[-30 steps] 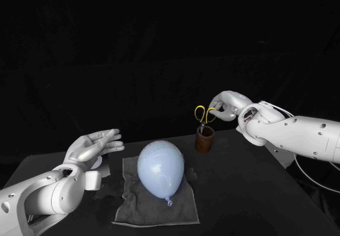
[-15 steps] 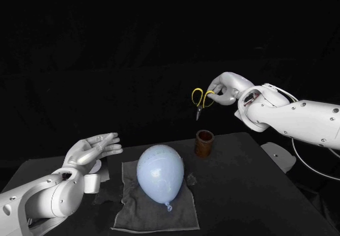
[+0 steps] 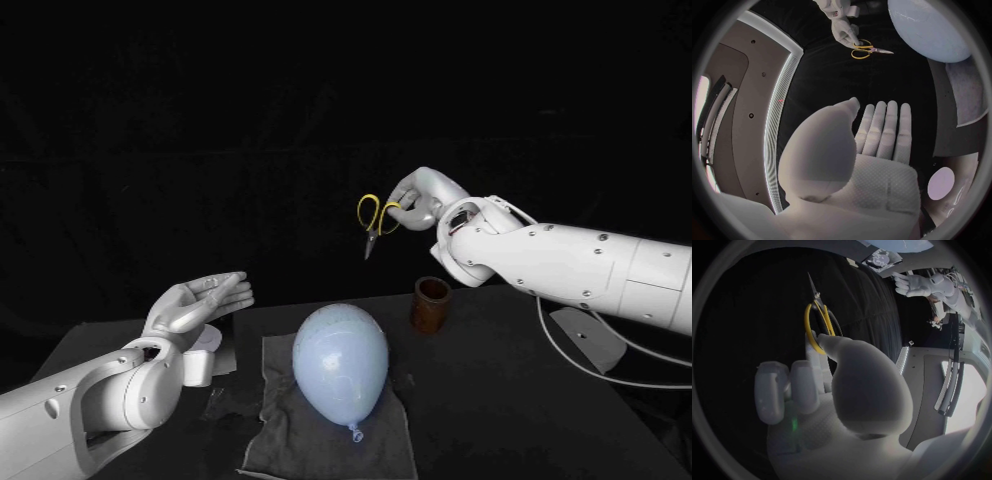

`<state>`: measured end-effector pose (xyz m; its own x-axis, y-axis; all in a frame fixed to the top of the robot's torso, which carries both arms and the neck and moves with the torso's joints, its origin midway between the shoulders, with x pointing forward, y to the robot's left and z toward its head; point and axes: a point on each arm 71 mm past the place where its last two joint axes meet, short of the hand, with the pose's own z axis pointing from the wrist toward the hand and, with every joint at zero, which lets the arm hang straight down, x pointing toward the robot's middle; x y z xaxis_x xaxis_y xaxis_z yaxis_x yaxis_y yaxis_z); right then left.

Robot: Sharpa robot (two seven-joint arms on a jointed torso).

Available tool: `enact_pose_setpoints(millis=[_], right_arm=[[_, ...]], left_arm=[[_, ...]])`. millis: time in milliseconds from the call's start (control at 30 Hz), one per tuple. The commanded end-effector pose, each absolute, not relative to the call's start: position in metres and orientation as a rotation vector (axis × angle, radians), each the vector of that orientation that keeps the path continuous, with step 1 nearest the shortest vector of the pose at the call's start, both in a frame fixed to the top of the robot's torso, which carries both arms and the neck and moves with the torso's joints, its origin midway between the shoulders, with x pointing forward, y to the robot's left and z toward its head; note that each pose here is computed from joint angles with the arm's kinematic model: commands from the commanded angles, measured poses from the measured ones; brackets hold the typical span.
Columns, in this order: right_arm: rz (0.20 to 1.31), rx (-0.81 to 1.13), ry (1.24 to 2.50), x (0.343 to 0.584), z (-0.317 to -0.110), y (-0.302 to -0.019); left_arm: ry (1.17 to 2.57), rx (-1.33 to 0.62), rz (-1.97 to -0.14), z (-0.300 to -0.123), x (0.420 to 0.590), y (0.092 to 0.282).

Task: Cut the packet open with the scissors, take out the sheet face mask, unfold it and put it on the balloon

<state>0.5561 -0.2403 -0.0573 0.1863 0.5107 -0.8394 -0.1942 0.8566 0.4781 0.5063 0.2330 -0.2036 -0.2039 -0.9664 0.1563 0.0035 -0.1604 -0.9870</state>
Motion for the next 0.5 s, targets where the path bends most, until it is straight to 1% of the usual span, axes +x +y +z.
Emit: enact_pose_setpoints(millis=[33,133,200,500], right_arm=[[0.579,0.428,1.251,0.561,-0.062,-0.234],[0.607,0.468,1.262,0.566,-0.071,-0.222],[0.635,0.505,1.278,0.570,-0.081,-0.208],[0.713,0.570,1.343,0.574,-0.113,-0.168]], left_arm=[[1.239,-1.179,-1.540,-0.201,0.510,0.232],[1.237,-1.163,-1.534,-0.201,0.514,0.232],[1.238,-1.137,-1.527,-0.202,0.517,0.231],[1.269,-1.036,-1.493,-0.203,0.526,0.223]])
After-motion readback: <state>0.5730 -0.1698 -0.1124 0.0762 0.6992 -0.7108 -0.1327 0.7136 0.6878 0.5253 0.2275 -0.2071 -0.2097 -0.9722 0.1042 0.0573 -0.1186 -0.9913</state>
